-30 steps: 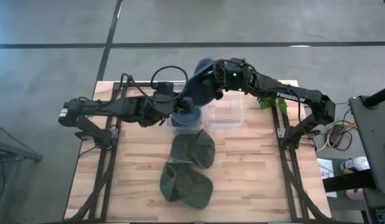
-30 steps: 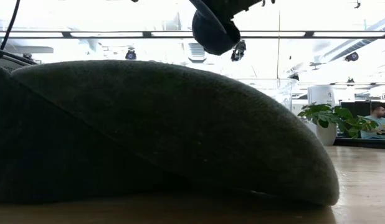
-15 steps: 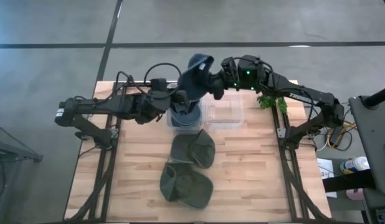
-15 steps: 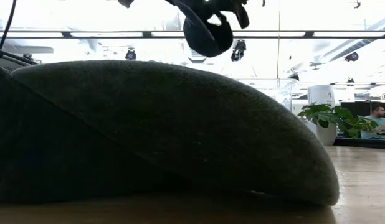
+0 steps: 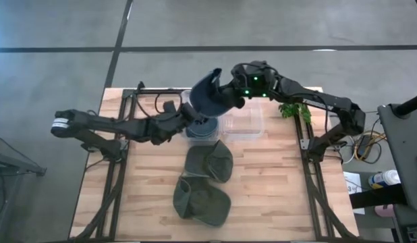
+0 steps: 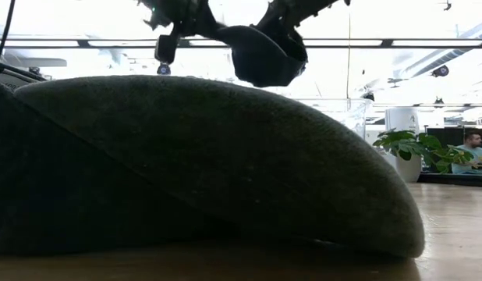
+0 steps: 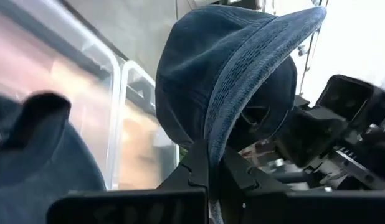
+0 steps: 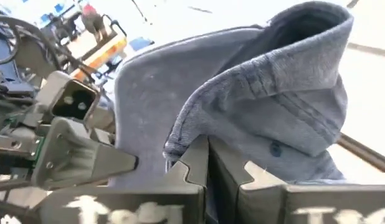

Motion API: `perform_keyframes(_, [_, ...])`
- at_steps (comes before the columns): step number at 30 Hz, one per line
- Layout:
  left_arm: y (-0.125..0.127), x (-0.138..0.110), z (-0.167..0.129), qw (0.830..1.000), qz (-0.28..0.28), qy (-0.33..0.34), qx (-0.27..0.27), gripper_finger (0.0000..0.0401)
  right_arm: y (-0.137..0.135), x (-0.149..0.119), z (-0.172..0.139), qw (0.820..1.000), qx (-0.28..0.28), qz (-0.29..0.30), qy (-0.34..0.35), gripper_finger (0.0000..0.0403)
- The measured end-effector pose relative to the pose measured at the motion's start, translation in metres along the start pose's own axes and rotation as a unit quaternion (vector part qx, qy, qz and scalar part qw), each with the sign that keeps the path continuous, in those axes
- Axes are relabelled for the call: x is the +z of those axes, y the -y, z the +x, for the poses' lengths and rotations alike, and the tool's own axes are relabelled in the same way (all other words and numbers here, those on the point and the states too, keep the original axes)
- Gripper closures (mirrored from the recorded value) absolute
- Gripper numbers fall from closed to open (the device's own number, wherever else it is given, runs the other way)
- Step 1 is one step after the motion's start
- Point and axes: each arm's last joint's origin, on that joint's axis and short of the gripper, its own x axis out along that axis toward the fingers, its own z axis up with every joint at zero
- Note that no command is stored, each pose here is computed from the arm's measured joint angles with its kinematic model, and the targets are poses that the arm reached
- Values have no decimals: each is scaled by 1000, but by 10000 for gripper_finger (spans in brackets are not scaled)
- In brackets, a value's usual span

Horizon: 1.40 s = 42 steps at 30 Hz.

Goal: Pick & Place hat
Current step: Put the blue cap into the left transparent bin

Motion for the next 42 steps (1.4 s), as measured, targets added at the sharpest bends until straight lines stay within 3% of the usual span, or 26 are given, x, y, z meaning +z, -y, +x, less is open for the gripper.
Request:
perform_keyframes(9, [-28,-5,-1,997,-74,4,-18,394,15,-24,40,995,19,35,-97,394])
perform_keyframes(16, [-47,-5,-2,993,-114,3,-7,394,16,-20,40,996,25,25,-81,394])
perform_keyframes(22, [-54,-4,-4,991,-133,3,-32,394,26,-31,50,992,-1,35,-123,394])
perform_keyframes(28, [-63,-4,-4,990,-135,6,-26,394,3,3,30,997,47,13,-60,394])
perform_keyframes(35, [-60,-2,-6,990,-136,5,-30,394,-6,23,18,998,51,-12,-46,394])
perform_keyframes(42, [-52,4,-10,990,-130,8,-51,394,15,0,33,990,-66,-15,-126,394])
